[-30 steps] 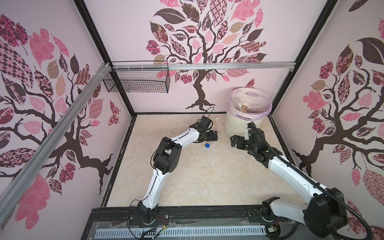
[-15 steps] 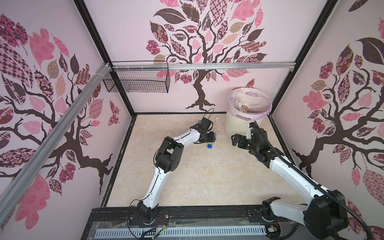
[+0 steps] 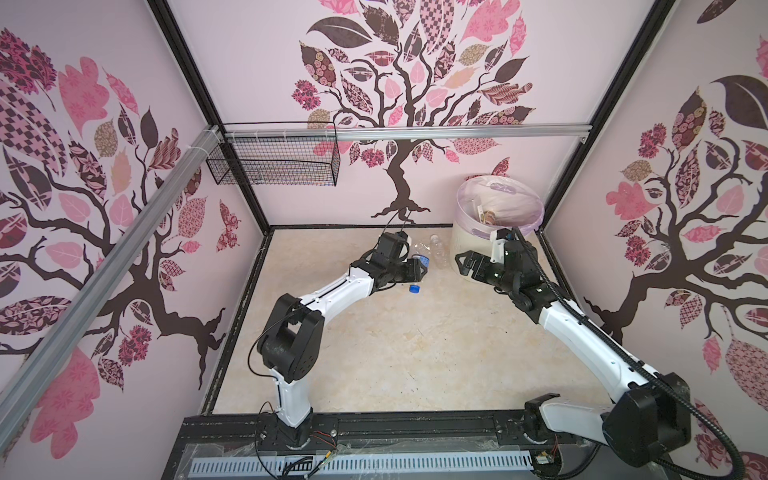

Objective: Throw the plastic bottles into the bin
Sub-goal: 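Lift the blue-label bottle toward the right gripper while the right grasps its end, then carry the blue-label bottle over the bin with the right gripper while the left releases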

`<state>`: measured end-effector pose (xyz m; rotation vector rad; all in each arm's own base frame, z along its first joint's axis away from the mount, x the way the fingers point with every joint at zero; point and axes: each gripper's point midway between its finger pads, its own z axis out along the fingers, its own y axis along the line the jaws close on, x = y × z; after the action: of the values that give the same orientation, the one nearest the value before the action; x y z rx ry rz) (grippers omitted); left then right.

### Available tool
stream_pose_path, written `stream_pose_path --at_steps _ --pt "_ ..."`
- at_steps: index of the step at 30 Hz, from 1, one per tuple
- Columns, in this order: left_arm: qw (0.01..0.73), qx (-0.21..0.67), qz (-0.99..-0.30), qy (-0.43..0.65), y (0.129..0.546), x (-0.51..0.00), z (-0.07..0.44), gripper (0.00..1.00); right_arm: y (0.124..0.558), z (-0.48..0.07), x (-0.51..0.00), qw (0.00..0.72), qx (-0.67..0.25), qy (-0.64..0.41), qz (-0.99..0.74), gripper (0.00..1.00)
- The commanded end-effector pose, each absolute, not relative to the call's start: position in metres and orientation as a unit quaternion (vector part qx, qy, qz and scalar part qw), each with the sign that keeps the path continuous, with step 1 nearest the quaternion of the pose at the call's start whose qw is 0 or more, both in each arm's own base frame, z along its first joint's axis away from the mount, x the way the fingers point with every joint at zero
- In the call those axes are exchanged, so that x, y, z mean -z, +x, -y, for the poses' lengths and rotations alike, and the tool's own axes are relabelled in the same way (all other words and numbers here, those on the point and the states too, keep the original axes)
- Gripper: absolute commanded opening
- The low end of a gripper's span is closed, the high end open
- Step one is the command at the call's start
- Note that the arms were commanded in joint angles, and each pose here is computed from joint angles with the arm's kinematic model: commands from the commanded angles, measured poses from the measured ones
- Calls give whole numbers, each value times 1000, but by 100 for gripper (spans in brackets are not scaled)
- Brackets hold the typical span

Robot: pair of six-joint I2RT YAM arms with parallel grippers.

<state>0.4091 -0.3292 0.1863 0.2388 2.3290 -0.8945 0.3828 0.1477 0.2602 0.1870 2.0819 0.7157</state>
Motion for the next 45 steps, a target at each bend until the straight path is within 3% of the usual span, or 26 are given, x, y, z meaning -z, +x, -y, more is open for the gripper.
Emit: stream_pose_path --at_steps 1,17,23,28,38,44,45 --pt "332 364 -863 110 396 -204 335 49 390 -172 -288 446 -344 62 -824 100" --pt "369 396 -827 148 357 -263 346 49 396 -237 -307 418 -414 18 -809 88" --pt "373 404 -821 150 352 -273 348 50 403 -244 -298 406 -422 22 -810 78" --pt "370 407 -821 152 348 -275 349 53 408 -246 -306 413 -423 21 -806 62" --pt "374 394 -826 148 344 -277 341 70 422 -238 -331 449 -385 9 -806 51" --pt "392 377 -827 144 339 -289 328 98 440 -216 -350 473 -354 13 -807 49" --pt "397 376 -825 146 337 -293 326 98 444 -210 -357 481 -345 14 -806 49"
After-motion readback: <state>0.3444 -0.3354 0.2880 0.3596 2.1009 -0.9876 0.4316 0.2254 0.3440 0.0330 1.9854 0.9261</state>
